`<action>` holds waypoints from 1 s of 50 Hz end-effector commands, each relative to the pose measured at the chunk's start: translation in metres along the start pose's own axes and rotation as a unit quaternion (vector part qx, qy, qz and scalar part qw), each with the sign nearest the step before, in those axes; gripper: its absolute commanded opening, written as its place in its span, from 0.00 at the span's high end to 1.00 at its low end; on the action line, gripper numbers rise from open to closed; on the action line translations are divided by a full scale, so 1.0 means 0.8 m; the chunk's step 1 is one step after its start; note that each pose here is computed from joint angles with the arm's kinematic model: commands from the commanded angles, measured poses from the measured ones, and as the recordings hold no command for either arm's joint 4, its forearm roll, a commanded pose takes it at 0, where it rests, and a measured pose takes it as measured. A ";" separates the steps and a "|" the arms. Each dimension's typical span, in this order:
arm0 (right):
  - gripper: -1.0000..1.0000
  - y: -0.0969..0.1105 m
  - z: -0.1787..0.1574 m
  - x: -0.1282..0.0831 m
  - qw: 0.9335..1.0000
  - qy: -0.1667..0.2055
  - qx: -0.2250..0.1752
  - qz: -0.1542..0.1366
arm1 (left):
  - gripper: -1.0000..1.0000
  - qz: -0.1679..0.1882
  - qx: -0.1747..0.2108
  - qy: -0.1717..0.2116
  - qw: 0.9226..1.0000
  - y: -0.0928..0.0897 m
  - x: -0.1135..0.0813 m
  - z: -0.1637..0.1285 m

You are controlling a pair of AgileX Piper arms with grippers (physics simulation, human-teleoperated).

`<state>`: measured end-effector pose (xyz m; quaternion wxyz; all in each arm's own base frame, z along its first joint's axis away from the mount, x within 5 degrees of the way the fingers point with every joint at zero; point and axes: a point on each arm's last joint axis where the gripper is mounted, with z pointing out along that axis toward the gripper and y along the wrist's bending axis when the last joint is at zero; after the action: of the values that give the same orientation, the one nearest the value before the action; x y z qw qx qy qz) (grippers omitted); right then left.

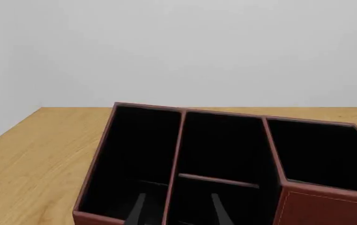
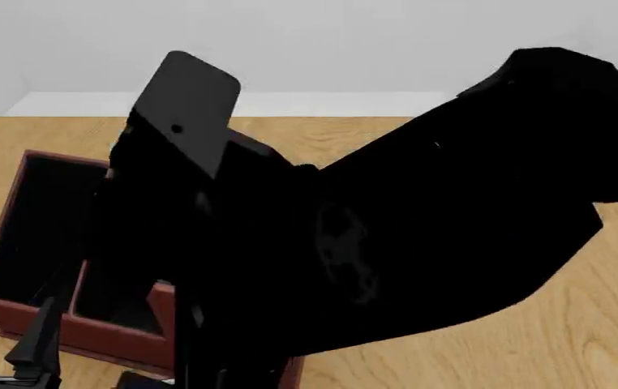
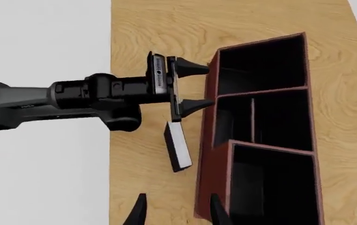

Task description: Pick up the book and place it in the front compartment of the caddy.

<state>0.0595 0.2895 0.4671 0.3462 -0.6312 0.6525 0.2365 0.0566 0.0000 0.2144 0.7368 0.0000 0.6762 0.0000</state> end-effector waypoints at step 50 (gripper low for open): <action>0.00 -0.024 0.181 0.021 0.976 0.154 -0.036 -0.153 | 0.00 0.000 0.000 0.000 1.000 0.000 0.000 0.000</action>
<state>0.0847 0.3750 0.3747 0.2514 -0.7563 0.5922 0.1190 0.0566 0.0000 0.2144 0.7368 0.0000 0.6761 0.0000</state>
